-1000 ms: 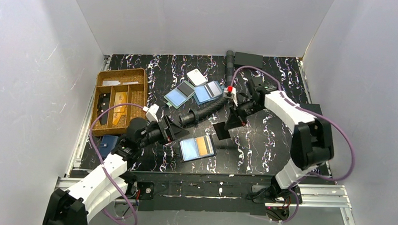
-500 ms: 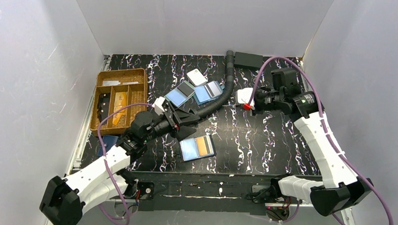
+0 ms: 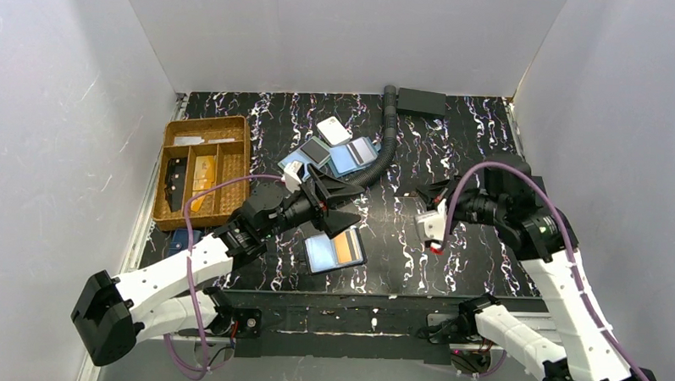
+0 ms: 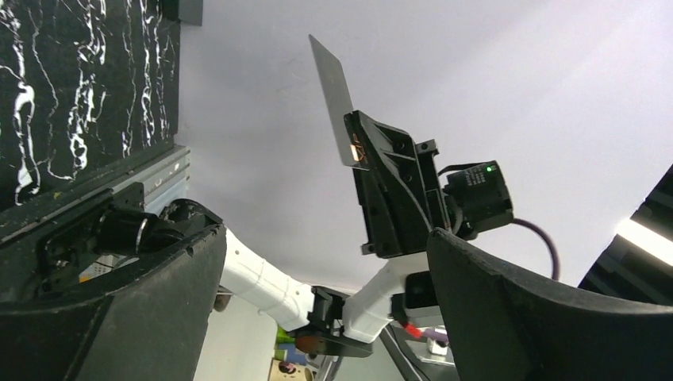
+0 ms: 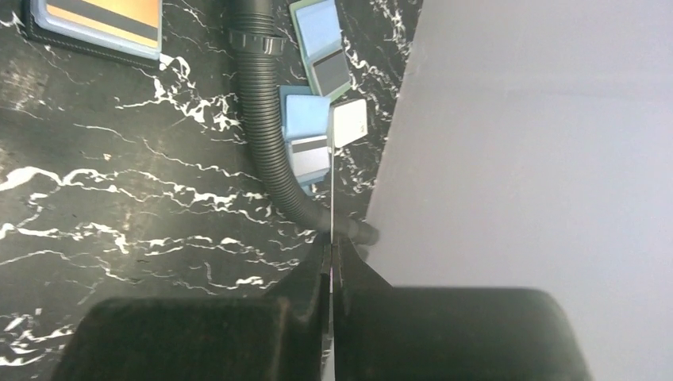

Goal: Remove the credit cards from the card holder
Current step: Place the credit card in the storage box.

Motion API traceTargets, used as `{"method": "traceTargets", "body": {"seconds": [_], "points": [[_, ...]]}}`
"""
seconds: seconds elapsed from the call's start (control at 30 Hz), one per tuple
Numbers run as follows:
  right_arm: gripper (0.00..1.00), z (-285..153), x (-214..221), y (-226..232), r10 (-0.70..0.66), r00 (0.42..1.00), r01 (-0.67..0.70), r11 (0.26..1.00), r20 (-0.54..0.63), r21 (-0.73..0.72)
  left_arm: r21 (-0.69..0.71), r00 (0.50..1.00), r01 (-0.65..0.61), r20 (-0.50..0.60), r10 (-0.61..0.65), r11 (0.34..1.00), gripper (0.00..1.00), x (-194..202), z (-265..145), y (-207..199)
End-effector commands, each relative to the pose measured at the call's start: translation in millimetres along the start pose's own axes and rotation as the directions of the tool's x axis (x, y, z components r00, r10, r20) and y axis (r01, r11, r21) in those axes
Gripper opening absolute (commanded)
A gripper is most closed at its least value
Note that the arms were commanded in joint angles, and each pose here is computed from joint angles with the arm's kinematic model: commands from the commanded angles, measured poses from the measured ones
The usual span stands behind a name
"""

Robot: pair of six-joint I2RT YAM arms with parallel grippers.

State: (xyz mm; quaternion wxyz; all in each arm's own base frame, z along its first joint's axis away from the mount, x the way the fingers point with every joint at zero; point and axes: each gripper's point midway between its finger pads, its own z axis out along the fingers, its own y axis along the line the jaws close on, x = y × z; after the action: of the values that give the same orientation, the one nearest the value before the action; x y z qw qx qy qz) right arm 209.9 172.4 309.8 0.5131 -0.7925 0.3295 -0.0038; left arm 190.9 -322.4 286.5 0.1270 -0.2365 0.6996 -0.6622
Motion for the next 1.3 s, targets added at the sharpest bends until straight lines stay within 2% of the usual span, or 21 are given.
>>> {"method": "traceTargets", "body": {"seconds": [0.0,0.17,0.4,0.63,0.73,0.8,0.97,1.1,1.27], "points": [[0.01,-2,-8,-13,-0.172,0.985,0.17,0.981,0.015,0.089,0.048,1.0,0.006,0.025,-0.007,0.999,0.96,4,6,-22],[0.01,-5,-19,-14,-0.208,0.977,0.2,0.968,0.043,0.149,0.003,1.0,0.005,-0.017,-0.005,1.0,0.95,15,17,-8],[0.01,-4,-24,-8,-0.238,0.969,0.221,0.957,0.068,0.19,0.009,0.994,-0.086,-0.069,0.086,0.996,0.95,30,23,-10],[0.01,2,-26,4,-0.283,0.955,0.264,0.947,0.09,0.181,-0.004,0.994,-0.073,-0.086,0.072,0.997,0.94,36,30,-7],[0.01,5,-26,9,-0.305,0.948,0.286,0.942,0.093,0.176,-0.005,0.996,-0.036,-0.086,0.035,0.999,0.89,40,37,-9],[0.01,6,-25,10,-0.315,0.945,0.295,0.939,0.091,0.178,-0.001,0.997,-0.019,-0.08,0.018,1.0,0.81,42,40,-12],[0.01,8,-24,14,-0.322,0.942,0.302,0.935,0.091,0.186,0.009,0.997,0.0,-0.077,0.001,1.0,0.75,47,48,-17],[0.01,10,-24,20,-0.348,0.933,0.327,0.927,0.095,0.184,0.005,0.997,0.022,-0.078,-0.022,1.0,0.65,51,57,-17],[0.01,10,-24,22,-0.367,0.926,0.346,0.919,0.088,0.189,0.002,0.993,0.059,-0.099,-0.058,0.998,0.46,57,71,-14]]}}
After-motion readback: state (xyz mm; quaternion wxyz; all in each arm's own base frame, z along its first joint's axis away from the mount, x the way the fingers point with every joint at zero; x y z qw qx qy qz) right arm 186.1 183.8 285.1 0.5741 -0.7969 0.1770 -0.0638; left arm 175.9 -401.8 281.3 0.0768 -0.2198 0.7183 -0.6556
